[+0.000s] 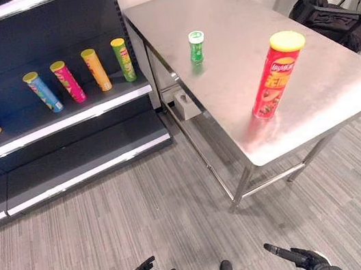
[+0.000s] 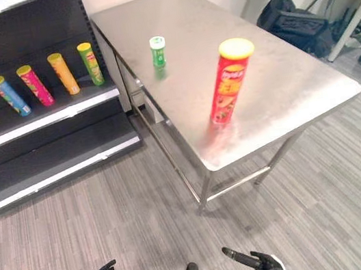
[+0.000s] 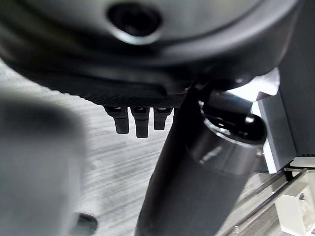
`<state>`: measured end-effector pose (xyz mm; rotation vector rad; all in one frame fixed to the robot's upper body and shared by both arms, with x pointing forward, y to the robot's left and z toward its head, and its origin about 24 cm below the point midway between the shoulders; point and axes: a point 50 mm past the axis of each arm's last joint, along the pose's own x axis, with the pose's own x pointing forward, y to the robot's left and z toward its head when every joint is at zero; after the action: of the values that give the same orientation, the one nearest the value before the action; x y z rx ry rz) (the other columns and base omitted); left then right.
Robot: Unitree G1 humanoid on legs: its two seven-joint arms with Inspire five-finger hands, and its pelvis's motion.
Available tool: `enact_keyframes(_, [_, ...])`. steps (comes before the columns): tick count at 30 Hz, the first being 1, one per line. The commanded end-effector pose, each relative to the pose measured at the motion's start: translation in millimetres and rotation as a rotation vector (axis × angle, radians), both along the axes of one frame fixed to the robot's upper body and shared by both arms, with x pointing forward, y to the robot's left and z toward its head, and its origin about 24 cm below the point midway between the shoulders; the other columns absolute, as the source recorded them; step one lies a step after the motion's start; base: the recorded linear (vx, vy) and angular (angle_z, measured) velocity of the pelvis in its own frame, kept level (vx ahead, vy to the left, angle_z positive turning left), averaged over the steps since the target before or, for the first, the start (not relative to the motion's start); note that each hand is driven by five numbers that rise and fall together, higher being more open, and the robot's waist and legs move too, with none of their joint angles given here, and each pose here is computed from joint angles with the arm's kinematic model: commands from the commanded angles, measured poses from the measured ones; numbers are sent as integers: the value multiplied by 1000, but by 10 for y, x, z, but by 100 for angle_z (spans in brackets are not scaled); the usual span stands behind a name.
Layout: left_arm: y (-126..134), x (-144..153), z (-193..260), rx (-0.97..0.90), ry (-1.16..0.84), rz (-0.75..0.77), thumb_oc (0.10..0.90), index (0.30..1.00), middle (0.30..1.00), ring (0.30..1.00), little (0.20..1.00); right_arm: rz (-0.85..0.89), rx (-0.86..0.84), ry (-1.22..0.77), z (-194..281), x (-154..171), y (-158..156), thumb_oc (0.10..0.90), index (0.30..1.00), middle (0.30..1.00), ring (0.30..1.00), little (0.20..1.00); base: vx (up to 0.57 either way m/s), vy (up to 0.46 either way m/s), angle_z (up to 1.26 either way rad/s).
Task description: Put the goods on the table back onto the shelves and tidy them up.
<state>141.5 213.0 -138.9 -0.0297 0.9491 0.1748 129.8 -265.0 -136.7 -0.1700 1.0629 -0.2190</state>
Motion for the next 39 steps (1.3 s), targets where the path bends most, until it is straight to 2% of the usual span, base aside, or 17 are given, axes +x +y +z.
enact_keyframes(1, [147, 300, 213, 45, -139, -23, 800, 900, 900, 900, 900, -38, -56, -25, 74, -31, -201, 800, 900, 900, 900, 900, 239, 163, -16])
enact_keyframes(7, [118, 215, 139, 53, -93, -36, 800, 900, 900, 900, 900, -23, -60, 27, -5, -155, -130, 800, 900, 900, 900, 900, 144, 134, -78])
enact_keyframes(10, [265, 95, 70, 112, -18, -23, 800, 900, 900, 900, 900, -69, -61, 125, -108, -379, -106, 800, 900, 900, 900, 900, 104, 254, -68])
enact_keyframes(11, [315, 79, 67, 127, -6, -18, 800, 900, 900, 900, 900, -95, -73, 134, -104, -408, -152, 800, 900, 900, 900, 900, 68, 208, -74])
enact_keyframes(13, [464, 15, 80, 159, 11, 4, 800, 900, 900, 900, 900, -234, -121, 89, 8, -477, -444, 800, 900, 900, 900, 900, 79, 175, -50])
enact_keyframes(14, [569, -79, 85, 173, 29, 16, 800, 900, 900, 900, 900, -343, -214, 38, 210, -613, -834, 800, 900, 900, 900, 900, 121, 195, -36])
enact_keyframes(15, [609, -143, 73, 186, 52, 4, 800, 900, 900, 900, 900, -456, -353, -80, 610, -637, -1346, 800, 900, 900, 900, 900, 141, 245, -36])
enact_keyframes(16, [565, -139, 58, 195, 56, -28, 800, 900, 900, 900, 900, -487, -566, -366, 1440, -390, -1913, 800, 900, 900, 900, 900, 82, 172, -39])
enact_keyframes(17, [561, -136, 58, 194, 55, -30, 800, 900, 900, 900, 900, -488, -566, -366, 1443, -394, -1915, 800, 900, 900, 900, 900, 24, 119, -27])
enact_keyframes(18, [542, -142, 44, 191, 63, -36, 800, 900, 900, 900, 900, -453, -634, -484, 1794, -247, -2036, 800, 900, 900, 900, 900, -17, 78, -12])
enact_keyframes(19, [519, -141, 31, 188, 70, -58, 800, 900, 900, 900, 900, -299, -753, -724, 2545, 103, -2093, 800, 900, 900, 900, 900, -22, 88, -10])
enact_keyframes(23, [487, -130, 29, 200, 68, -120, 800, 900, 900, 900, 900, 15, -806, -1057, 3384, 548, -1703, 800, 900, 900, 900, 900, 2, 50, -12])
enact_keyframes(25, [457, -117, 52, 190, 40, -186, 800, 900, 900, 900, 900, 230, -662, -1369, 3945, 754, -1282, 800, 900, 900, 900, 900, 26, 40, 16])
enact_keyframes(27, [412, -164, 28, 182, 51, -226, 800, 900, 900, 900, 900, 291, -524, -1478, 4047, 886, -1109, 800, 900, 900, 900, 900, 49, 3, 14])
enact_keyframes(31, [375, -261, -18, 170, 85, -242, 800, 900, 900, 900, 900, 388, -454, -1451, 4011, 1127, -921, 800, 900, 900, 900, 900, 39, -25, 27])
enact_keyframes(34, [378, -327, -44, 180, 110, -233, 800, 900, 900, 900, 900, 441, -530, -1352, 3943, 1277, -874, 800, 900, 900, 900, 900, 21, -29, 19])
enact_keyframes(39, [378, -378, -57, 177, 121, -230, 800, 900, 900, 900, 900, 500, -525, -1283, 3887, 1370, -835, 800, 900, 900, 900, 900, -1, -14, 7])
